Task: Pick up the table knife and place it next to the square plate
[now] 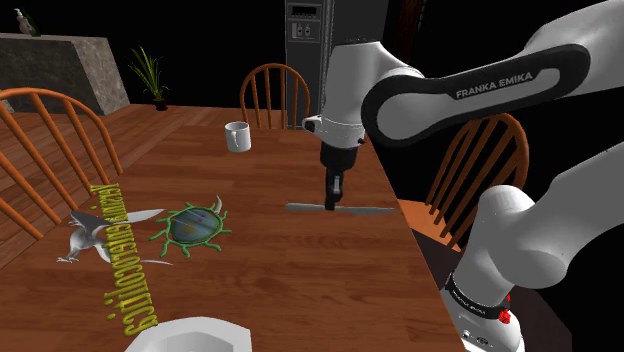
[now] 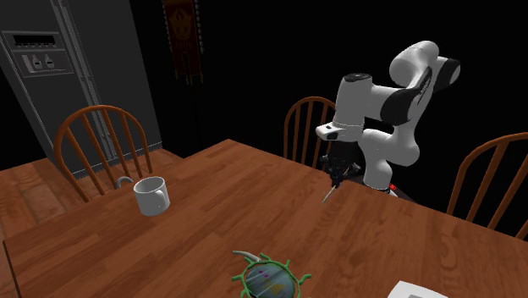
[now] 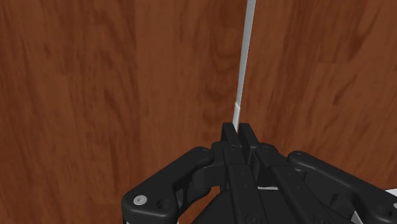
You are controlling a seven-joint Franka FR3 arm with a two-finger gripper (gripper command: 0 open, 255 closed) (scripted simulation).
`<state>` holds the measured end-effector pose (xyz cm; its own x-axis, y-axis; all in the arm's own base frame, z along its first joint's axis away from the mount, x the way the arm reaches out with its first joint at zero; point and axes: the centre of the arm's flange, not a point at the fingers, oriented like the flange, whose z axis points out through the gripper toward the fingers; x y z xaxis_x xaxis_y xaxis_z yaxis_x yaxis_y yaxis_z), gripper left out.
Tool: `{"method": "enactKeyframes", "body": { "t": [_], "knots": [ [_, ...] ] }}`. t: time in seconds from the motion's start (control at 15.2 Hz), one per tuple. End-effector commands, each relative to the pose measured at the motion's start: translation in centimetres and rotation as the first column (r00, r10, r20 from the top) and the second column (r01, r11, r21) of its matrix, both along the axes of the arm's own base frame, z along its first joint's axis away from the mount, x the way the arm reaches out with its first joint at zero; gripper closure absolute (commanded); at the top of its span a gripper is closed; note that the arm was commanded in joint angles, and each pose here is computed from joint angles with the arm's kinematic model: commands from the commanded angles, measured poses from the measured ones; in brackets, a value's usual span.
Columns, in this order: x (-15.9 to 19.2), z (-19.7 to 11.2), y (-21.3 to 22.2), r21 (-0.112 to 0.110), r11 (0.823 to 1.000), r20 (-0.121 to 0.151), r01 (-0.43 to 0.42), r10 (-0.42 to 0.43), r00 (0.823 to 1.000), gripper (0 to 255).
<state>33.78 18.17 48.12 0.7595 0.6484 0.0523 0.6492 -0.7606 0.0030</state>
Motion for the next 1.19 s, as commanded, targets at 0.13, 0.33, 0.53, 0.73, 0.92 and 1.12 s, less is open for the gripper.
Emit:
{"method": "enactKeyframes", "body": {
  "t": [0.13, 0.33, 0.53, 0.73, 0.92, 1.12],
  "knots": [
    [-3.9, 0.2, 3.8, 0.000, 1.000, 0.000, 0.001, -0.001, 1.000, 255],
    [-6.6, 0.3, 6.6, 0.000, 1.000, 0.000, 0.001, -0.001, 1.000, 255],
    [-9.4, 0.3, 9.5, 0.000, 1.000, 0.000, 0.001, -0.001, 1.000, 255],
    [-12.2, 0.4, 12.3, 0.000, 1.000, 0.000, 0.001, -0.001, 1.000, 255],
    [-14.9, 0.4, 15.1, 0.000, 1.000, 0.000, 0.001, -0.001, 1.000, 255],
    [-16.2, -0.6, 16.5, 0.000, 1.000, 0.000, 0.001, -0.001, 1.000, 255]
  ]
}}
